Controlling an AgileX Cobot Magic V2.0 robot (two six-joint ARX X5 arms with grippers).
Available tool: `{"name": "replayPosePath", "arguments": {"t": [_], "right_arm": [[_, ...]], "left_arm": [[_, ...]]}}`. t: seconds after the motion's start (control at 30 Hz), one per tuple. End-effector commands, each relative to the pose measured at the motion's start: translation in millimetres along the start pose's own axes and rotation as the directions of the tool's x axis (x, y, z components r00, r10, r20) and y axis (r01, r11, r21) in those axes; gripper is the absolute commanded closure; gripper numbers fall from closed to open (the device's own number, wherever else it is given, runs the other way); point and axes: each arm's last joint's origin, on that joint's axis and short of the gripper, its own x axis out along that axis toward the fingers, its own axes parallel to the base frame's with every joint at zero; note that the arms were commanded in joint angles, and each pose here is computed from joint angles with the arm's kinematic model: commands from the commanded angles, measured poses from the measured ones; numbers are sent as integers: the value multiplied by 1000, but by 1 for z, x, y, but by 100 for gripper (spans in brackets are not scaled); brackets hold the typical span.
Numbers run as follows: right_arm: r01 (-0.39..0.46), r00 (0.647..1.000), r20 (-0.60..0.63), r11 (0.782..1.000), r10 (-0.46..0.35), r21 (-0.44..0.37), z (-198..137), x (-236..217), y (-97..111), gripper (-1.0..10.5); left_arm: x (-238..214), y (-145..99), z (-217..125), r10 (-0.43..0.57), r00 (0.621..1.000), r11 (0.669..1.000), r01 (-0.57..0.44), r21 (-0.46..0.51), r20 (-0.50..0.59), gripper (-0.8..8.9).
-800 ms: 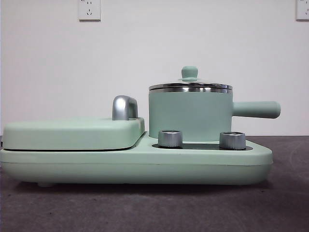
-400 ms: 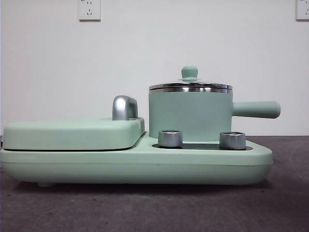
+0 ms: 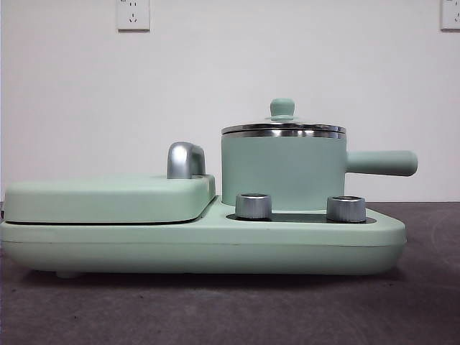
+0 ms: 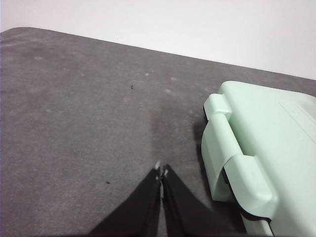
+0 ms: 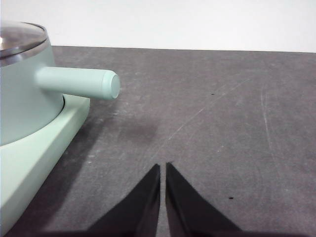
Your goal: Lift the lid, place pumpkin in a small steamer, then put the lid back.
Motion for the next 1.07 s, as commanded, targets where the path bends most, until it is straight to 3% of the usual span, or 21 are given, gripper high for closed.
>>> {"name": "replayPosePath", "arguments": {"t": [0.03,1.07], "right_arm": [[-2,1000,1,1000,2,-8,-1,0,0,930],[-2,1000,1,1000,2,-8,-1,0,0,930]], "left_arm": [[2,2,-7,8,1000,1000,-8,7,-25,806],[2,2,-7,8,1000,1000,-8,7,-25,806]]}}
